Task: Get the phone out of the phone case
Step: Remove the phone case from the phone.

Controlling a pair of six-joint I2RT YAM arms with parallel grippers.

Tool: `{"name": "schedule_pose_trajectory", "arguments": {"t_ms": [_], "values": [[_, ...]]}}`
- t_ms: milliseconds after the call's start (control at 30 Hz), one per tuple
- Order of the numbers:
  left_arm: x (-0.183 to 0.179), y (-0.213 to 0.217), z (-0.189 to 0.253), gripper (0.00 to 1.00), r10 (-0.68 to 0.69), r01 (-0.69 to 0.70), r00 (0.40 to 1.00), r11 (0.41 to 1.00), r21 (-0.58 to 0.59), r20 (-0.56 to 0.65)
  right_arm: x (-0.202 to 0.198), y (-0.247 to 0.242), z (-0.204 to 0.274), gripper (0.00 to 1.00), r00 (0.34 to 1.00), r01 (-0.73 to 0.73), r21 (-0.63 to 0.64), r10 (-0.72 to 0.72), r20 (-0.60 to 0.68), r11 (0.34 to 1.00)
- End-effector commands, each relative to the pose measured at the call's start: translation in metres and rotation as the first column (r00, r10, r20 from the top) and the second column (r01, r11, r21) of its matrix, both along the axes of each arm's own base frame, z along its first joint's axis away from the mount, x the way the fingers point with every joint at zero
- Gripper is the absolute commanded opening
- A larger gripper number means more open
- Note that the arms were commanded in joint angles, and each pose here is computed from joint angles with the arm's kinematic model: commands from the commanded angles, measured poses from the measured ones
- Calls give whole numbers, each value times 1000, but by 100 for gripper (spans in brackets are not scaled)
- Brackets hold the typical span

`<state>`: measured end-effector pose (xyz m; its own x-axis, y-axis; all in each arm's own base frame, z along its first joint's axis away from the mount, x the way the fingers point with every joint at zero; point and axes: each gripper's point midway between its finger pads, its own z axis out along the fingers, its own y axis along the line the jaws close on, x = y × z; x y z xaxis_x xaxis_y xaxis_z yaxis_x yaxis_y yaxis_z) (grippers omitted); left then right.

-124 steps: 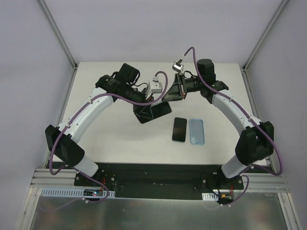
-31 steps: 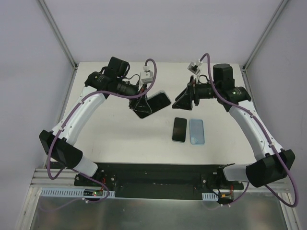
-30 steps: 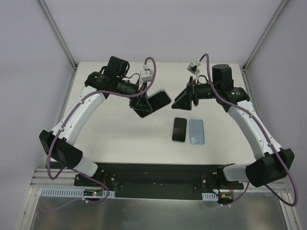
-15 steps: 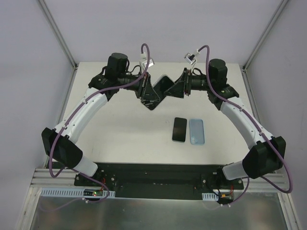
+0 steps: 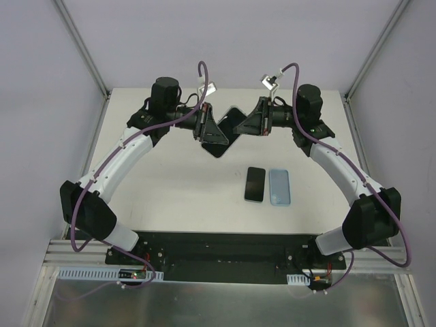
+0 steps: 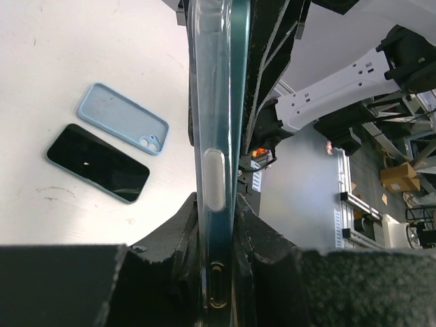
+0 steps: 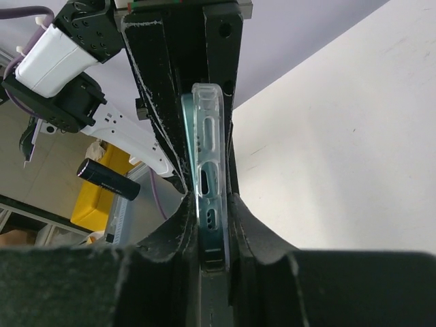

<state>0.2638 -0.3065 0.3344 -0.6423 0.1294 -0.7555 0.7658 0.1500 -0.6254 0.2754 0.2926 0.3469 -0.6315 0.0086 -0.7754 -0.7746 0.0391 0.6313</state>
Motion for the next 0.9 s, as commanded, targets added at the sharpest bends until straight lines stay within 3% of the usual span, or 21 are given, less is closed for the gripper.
{"name": "schedule_pose_trajectory", "arguments": {"t_ms": [0, 100, 133, 167, 300, 367, 567, 800, 867], "values": [[3, -1, 13, 12, 40, -38, 997, 999, -33, 67, -7, -1, 21, 0, 998, 12, 35, -14, 69, 999], [-5, 1, 7, 36, 11, -9, 998, 999, -32, 57, -9, -6, 28, 0, 997, 8, 42, -12, 82, 999], [-8, 1, 7, 60, -3, 5, 998, 999, -35, 56, -10, -7, 32, 0, 996, 9, 46, -13, 87, 999], [-10, 2, 5, 73, -15, 17, 999, 999, -36, 52, -10, -9, 34, 0, 996, 9, 48, -13, 91, 999], [-19, 4, 5, 80, -54, 56, 997, 997, -46, 53, -10, -14, 41, 0, 995, 11, 53, -17, 101, 999], [-18, 7, 3, 80, -47, 49, 997, 998, -44, 55, -10, -15, 42, 0, 994, 14, 54, -20, 104, 998], [-18, 13, -3, 66, -41, 43, 997, 998, -38, 58, -9, -22, 49, 0, 992, 27, 59, -34, 122, 998], [-15, 12, -7, 38, -37, 39, 998, 999, -31, 57, -10, -22, 49, 0, 992, 27, 59, -34, 122, 998], [-16, 11, -6, 17, -48, 50, 997, 998, -34, 60, -9, -22, 48, 0, 992, 35, 59, -42, 119, 998]]}}
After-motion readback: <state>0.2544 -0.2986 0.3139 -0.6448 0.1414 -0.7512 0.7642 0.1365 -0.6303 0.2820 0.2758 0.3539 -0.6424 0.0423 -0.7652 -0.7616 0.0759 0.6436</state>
